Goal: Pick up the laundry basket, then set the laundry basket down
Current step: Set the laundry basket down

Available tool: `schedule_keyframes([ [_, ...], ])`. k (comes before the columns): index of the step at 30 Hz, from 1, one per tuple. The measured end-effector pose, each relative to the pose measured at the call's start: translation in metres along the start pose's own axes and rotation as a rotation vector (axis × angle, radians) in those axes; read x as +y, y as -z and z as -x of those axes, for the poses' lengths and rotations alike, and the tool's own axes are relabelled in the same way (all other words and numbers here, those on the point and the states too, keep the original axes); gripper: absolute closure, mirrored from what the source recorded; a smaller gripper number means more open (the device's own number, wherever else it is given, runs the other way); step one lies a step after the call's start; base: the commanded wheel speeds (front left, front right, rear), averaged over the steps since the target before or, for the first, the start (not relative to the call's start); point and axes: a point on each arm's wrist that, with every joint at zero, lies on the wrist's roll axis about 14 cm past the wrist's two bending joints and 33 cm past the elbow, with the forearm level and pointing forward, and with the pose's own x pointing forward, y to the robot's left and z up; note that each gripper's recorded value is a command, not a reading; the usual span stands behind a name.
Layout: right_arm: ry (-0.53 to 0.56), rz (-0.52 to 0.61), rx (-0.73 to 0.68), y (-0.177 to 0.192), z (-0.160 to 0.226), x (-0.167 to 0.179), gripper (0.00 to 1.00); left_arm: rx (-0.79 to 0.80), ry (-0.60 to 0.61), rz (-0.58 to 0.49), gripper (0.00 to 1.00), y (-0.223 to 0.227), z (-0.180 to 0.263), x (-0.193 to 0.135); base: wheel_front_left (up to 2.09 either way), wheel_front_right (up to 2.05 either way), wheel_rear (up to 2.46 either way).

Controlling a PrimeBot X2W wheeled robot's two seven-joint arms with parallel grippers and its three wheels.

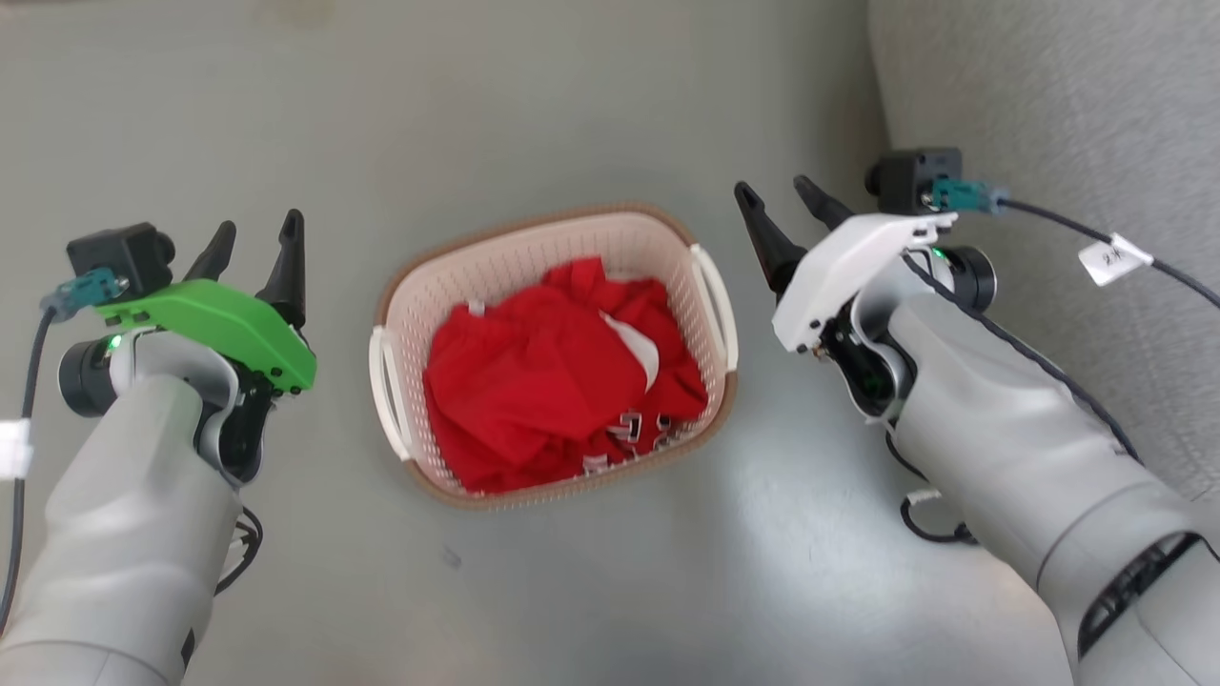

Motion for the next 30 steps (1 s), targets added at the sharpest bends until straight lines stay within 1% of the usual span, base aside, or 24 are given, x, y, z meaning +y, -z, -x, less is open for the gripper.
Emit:
schedule_keyframes([
  [6,-0.007,0.001,-0.072,-0.018,0.024,0.009,0.00,-0.092,0.038,-0.014,0.00,-0.029,0.020,-0.016,0.00,0.00,0.00],
  [10,0.015,-0.024,-0.146,-0.037,0.041,0.008,0.00,-0.142,0.044,-0.013,0.00,-0.040,0.037,-0.021,0.00,0.00,0.00],
  [15,0.029,-0.013,-0.233,-0.057,0.065,0.009,0.00,-0.228,0.041,-0.012,0.00,-0.061,0.058,-0.027,0.00,0.00,0.00],
  [20,0.019,0.023,-0.332,-0.080,0.089,0.017,0.00,-0.268,0.029,-0.021,0.00,-0.063,0.082,-0.028,0.00,0.00,0.00],
  [24,0.020,0.042,-0.410,-0.094,0.108,0.023,0.00,-0.321,0.040,-0.030,0.00,-0.072,0.099,-0.036,0.00,0.00,0.00],
  [30,0.030,0.079,-0.474,-0.097,0.134,0.029,0.00,-0.383,0.035,-0.034,0.00,-0.079,0.121,-0.042,0.00,0.00,0.00],
])
